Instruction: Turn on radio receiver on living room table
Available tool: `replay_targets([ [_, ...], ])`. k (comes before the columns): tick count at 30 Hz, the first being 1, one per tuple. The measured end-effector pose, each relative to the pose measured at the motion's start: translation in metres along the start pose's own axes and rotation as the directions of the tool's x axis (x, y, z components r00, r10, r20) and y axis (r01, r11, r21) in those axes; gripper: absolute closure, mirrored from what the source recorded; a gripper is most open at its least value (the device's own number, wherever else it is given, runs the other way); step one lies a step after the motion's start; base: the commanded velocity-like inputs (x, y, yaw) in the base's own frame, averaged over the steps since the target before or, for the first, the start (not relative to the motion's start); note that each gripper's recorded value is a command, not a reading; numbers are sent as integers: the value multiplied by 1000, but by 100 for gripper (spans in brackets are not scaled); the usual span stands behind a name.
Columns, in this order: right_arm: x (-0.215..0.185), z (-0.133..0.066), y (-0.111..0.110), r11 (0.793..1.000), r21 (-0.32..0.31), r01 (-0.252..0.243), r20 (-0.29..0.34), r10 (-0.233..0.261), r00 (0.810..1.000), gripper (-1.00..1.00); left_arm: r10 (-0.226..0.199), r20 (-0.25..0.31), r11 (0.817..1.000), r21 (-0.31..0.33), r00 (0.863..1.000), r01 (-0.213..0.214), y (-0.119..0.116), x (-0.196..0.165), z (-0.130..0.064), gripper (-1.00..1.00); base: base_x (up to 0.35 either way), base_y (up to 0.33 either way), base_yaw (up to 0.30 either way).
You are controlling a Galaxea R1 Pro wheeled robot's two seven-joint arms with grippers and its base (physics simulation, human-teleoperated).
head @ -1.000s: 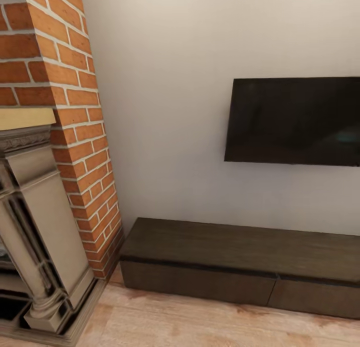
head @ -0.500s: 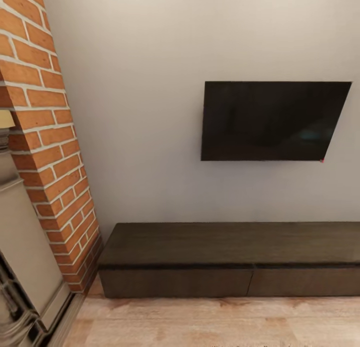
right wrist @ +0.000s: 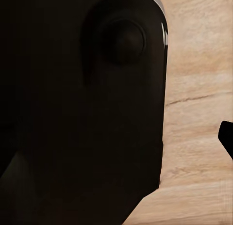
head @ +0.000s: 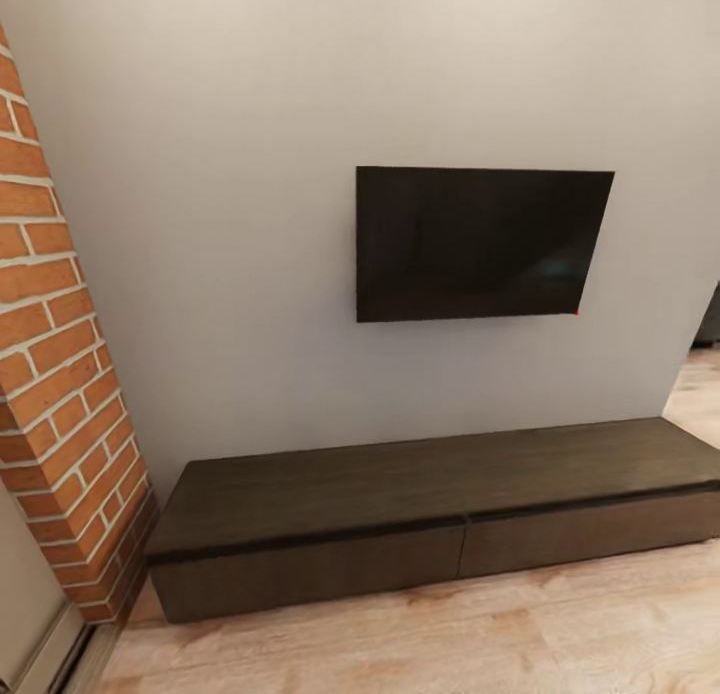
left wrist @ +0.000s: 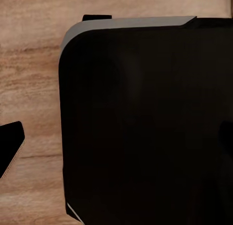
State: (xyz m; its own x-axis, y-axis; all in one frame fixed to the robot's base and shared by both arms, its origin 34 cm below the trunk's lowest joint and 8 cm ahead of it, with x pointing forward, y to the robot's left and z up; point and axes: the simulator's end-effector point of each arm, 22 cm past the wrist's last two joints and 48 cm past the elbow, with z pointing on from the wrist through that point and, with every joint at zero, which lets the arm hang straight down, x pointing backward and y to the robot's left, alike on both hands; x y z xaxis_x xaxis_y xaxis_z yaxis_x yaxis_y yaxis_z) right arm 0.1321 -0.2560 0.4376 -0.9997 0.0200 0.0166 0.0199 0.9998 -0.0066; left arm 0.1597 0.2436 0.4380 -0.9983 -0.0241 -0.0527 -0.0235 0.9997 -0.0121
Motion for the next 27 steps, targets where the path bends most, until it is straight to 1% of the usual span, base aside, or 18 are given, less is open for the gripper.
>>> replay_targets([
  [27,-4,0,0,1000,0,1,11,-1,1000,-100,-4,20,1000,1,1000,4,-1,-6,0,-100,0,0,-281],
])
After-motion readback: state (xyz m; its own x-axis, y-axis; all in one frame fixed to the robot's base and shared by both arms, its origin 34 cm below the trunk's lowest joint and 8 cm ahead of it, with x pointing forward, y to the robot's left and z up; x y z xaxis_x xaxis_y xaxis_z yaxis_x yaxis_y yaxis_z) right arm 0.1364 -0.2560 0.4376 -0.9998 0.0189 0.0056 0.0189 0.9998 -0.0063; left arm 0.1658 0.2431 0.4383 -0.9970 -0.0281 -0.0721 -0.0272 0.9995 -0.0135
